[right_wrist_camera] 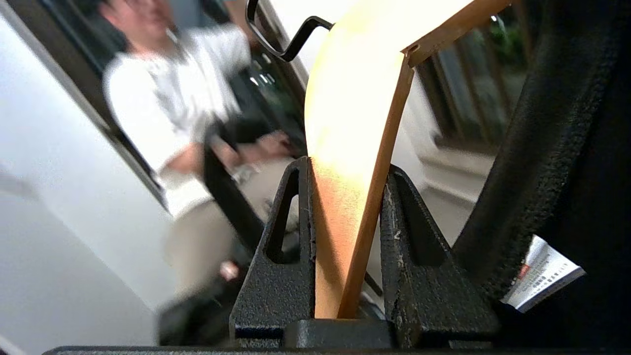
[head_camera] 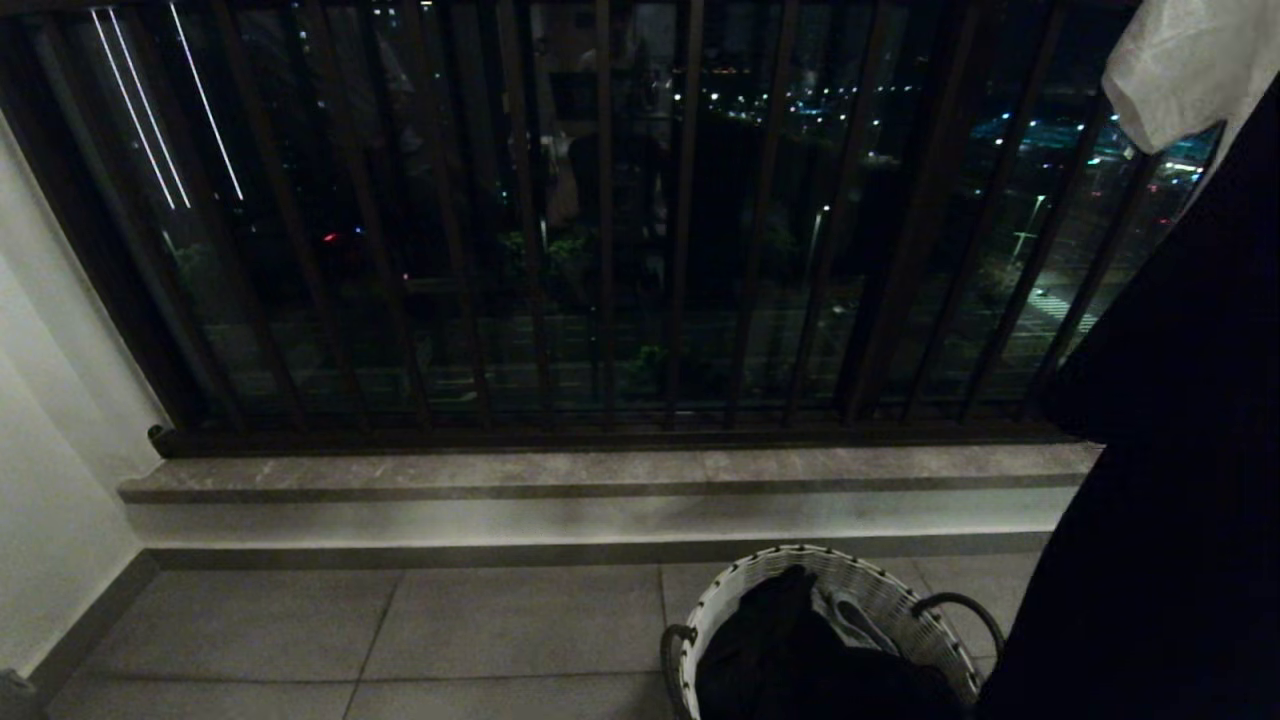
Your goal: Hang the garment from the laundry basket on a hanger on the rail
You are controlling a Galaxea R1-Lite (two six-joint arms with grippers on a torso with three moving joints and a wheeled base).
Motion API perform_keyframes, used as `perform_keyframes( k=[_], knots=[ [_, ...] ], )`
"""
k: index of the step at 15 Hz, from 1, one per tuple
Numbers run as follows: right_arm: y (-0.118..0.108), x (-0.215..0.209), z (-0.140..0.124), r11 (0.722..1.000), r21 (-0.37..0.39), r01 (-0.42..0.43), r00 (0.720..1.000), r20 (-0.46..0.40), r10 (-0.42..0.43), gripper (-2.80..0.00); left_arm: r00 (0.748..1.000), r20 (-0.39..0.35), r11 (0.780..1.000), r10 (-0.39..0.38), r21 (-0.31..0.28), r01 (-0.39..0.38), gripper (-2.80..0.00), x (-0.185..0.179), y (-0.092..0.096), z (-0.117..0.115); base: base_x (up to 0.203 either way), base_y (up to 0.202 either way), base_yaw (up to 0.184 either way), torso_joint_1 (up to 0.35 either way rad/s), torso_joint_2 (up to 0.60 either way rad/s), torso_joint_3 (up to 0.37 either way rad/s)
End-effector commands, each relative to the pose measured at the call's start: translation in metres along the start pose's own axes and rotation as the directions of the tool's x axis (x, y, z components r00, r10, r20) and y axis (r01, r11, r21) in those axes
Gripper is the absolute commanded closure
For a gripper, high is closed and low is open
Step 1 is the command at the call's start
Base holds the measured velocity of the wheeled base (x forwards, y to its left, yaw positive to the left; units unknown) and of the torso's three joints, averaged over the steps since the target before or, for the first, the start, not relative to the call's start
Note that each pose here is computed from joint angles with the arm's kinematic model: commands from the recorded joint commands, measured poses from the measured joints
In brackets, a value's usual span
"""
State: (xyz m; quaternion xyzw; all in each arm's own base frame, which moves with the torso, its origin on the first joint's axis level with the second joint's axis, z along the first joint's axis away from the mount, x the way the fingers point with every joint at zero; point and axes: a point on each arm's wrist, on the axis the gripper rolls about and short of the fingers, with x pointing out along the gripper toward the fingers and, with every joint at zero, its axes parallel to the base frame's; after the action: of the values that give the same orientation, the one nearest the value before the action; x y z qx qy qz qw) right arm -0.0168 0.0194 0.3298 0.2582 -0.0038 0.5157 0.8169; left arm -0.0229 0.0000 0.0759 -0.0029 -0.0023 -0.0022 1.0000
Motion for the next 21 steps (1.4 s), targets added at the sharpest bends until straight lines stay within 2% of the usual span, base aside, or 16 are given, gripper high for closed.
perform_keyframes(
  k=[1, 5, 8, 21],
  knots=[
    [0.003, 0.004, 0.010, 1.000, 0.028, -0.008, 1.000, 0.017, 0.008, 0.00, 1.000, -0.002, 1.000, 0.000, 0.000, 0.000, 0.00, 0.000, 0.000, 0.000, 0.000, 0.000, 0.000, 0.000, 0.00, 0.000],
    [0.005, 0.009, 0.022, 0.999, 0.040, -0.008, 1.000, 0.030, 0.006, 0.00, 1.000, -0.002, 1.000, 0.000, 0.000, 0.000, 0.00, 0.000, 0.000, 0.000, 0.000, 0.000, 0.000, 0.000, 0.00, 0.000],
    [0.008, 0.013, 0.031, 0.996, 0.089, -0.020, 0.999, 0.036, 0.017, 0.00, 1.000, -0.002, 1.000, 0.000, 0.000, 0.000, 0.00, 0.000, 0.000, 0.000, 0.000, 0.000, 0.000, 0.000, 0.00, 0.000],
    [0.007, 0.013, 0.031, 0.996, 0.087, -0.021, 0.999, 0.036, 0.018, 0.00, 1.000, -0.002, 1.000, 0.000, 0.000, 0.000, 0.00, 0.000, 0.000, 0.000, 0.000, 0.000, 0.000, 0.000, 0.00, 0.000]
  ],
)
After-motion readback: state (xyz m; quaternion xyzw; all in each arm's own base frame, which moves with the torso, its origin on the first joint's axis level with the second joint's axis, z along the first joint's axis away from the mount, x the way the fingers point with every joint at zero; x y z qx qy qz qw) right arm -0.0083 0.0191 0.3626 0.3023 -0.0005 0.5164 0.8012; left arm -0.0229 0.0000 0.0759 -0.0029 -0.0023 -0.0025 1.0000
